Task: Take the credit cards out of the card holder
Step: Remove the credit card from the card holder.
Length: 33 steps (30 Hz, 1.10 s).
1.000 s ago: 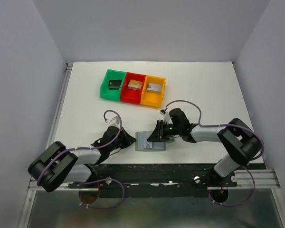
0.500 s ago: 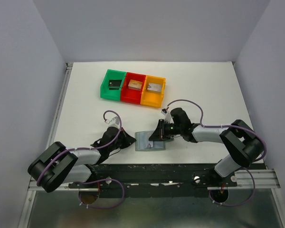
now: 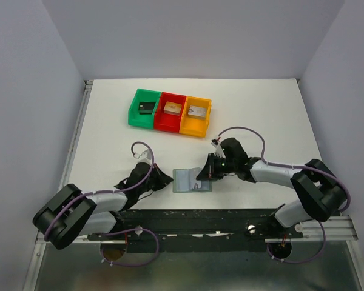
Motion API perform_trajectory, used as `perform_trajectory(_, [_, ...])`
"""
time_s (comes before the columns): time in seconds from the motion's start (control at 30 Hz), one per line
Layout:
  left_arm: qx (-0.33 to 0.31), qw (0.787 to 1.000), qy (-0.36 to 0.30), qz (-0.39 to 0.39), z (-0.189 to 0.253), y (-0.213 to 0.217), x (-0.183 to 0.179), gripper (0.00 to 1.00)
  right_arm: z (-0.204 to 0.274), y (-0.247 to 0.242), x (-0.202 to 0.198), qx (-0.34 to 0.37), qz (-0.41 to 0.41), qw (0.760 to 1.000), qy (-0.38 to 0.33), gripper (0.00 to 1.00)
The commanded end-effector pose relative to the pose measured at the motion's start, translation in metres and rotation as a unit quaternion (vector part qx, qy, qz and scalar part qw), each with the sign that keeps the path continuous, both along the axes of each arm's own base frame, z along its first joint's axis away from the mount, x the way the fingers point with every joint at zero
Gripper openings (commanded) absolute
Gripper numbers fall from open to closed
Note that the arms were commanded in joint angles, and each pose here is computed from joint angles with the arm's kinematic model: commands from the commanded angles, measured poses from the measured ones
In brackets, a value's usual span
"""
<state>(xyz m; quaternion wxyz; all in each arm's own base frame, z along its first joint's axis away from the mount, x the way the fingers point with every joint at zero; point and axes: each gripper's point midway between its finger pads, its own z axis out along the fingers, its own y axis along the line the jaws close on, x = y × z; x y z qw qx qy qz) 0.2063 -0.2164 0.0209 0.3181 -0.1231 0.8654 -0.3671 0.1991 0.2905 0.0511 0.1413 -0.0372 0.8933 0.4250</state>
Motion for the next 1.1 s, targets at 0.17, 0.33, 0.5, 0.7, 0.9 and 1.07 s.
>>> perform_trajectory(0.17, [0.077,0.996,0.023,-0.034,-0.015,0.023,-0.026,0.20,0.002,-0.037,0.000,-0.096,-0.005,0.994,-0.045,0.00])
perform_trajectory(0.33, [0.062,0.997,-0.025,-0.036,0.031,0.016,-0.012,0.74,0.034,-0.045,0.006,-0.117,0.013,0.988,-0.098,0.00])
perform_trajectory(0.5, [0.007,0.987,-0.142,-0.076,0.108,0.004,-0.008,0.91,0.096,-0.023,-0.027,-0.018,0.165,0.972,-0.168,0.00])
perform_trajectory(0.7, [-0.095,0.918,-0.316,-0.221,0.200,-0.022,-0.047,0.91,0.133,-0.022,-0.085,0.011,0.315,0.932,-0.178,0.00])
perform_trajectory(0.9, [-0.148,0.859,-0.352,-0.340,0.239,-0.037,-0.087,0.88,0.150,-0.019,-0.118,0.002,0.382,0.907,-0.176,0.00])
perform_trajectory(1.07, [-0.161,0.838,-0.327,-0.407,0.237,-0.044,-0.105,0.84,0.160,-0.016,-0.129,-0.009,0.404,0.896,-0.184,0.00])
